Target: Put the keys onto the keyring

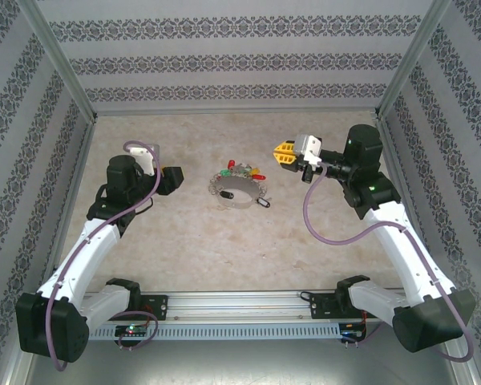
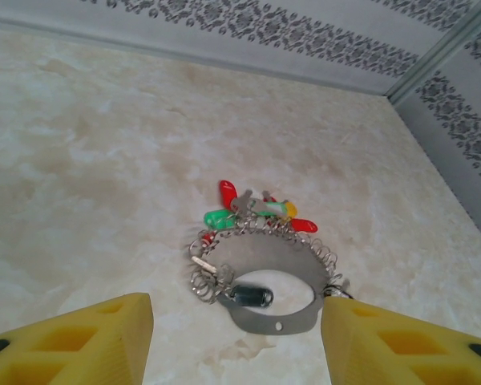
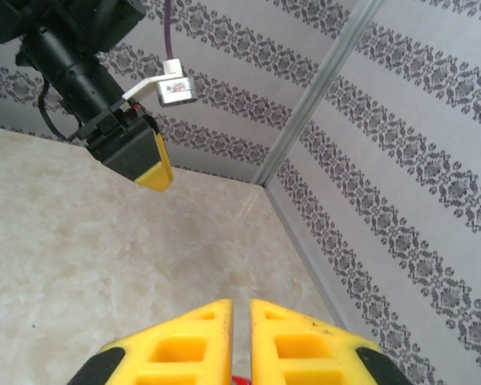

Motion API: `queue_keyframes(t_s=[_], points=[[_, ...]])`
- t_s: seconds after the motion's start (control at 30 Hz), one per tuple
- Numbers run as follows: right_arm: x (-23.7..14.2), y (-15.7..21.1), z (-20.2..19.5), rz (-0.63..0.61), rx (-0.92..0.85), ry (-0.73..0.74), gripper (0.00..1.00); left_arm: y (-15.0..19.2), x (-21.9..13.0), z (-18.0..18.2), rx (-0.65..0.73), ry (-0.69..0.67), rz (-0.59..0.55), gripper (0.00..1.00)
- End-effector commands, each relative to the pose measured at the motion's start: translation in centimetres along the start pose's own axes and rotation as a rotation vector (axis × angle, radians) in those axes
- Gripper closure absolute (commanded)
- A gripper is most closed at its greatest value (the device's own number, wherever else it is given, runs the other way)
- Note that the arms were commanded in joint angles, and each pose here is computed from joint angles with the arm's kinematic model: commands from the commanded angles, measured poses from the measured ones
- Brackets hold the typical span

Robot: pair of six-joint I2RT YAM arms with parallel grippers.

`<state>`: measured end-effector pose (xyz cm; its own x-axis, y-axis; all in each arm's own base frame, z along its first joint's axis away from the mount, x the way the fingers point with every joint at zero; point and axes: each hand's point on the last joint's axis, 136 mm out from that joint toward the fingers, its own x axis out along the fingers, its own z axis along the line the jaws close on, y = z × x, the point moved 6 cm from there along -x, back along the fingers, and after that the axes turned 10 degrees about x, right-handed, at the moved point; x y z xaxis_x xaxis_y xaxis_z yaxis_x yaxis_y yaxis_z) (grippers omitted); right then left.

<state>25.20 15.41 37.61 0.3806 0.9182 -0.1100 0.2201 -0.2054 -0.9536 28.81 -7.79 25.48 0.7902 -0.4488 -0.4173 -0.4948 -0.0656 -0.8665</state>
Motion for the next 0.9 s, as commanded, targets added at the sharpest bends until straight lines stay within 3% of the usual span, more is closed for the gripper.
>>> queue_keyframes(t_s=[0.0,0.13,0.23,0.3,0.33,0.37,0.4,0.6,0.73,0.87], points=[[-0.3,0.3,0.5,0.019,-0.023,0.036,0.79,0.3,-0.6,0.3,0.025,-0.056,0.028,0.41],[-0.5,0.7,0.3,0.041,-0.006,0.088,0.65,0.4,-0.9,0.8,0.027,-0.108,0.067,0.39],[-1.0,0.9,-0.2,0.051,0.025,0.175,0.55,0.3,-1.9,1.9,0.027,-0.235,0.096,0.34],[-1.6,1.2,-1.1,0.051,0.090,0.307,0.30,0.0,-2.9,2.7,0.017,-0.314,0.096,0.30],[-2.0,1.4,-1.5,0.049,0.128,0.369,0.04,-0.2,-3.2,2.8,0.014,-0.326,0.095,0.25],[-2.5,1.7,-1.9,0.047,0.167,0.432,0.02,-0.4,-3.5,2.8,0.016,-0.332,0.091,0.17],[-3.1,2.0,-2.1,0.043,0.209,0.502,0.02,-0.6,-3.7,2.8,0.019,-0.343,0.090,0.00],[-9.2,6.6,-2.5,-0.073,0.517,1.036,0.02,-0.7,-5.5,4.1,0.060,-0.493,-0.012,0.00],[-11.2,10.6,-0.4,-0.077,0.533,1.133,0.02,1.3,-4.5,4.0,0.233,-0.440,-0.146,0.00],[-11.4,15.7,1.5,0.015,0.537,1.171,0.02,4.5,-3.2,5.1,0.241,-0.455,-0.183,0.00]])
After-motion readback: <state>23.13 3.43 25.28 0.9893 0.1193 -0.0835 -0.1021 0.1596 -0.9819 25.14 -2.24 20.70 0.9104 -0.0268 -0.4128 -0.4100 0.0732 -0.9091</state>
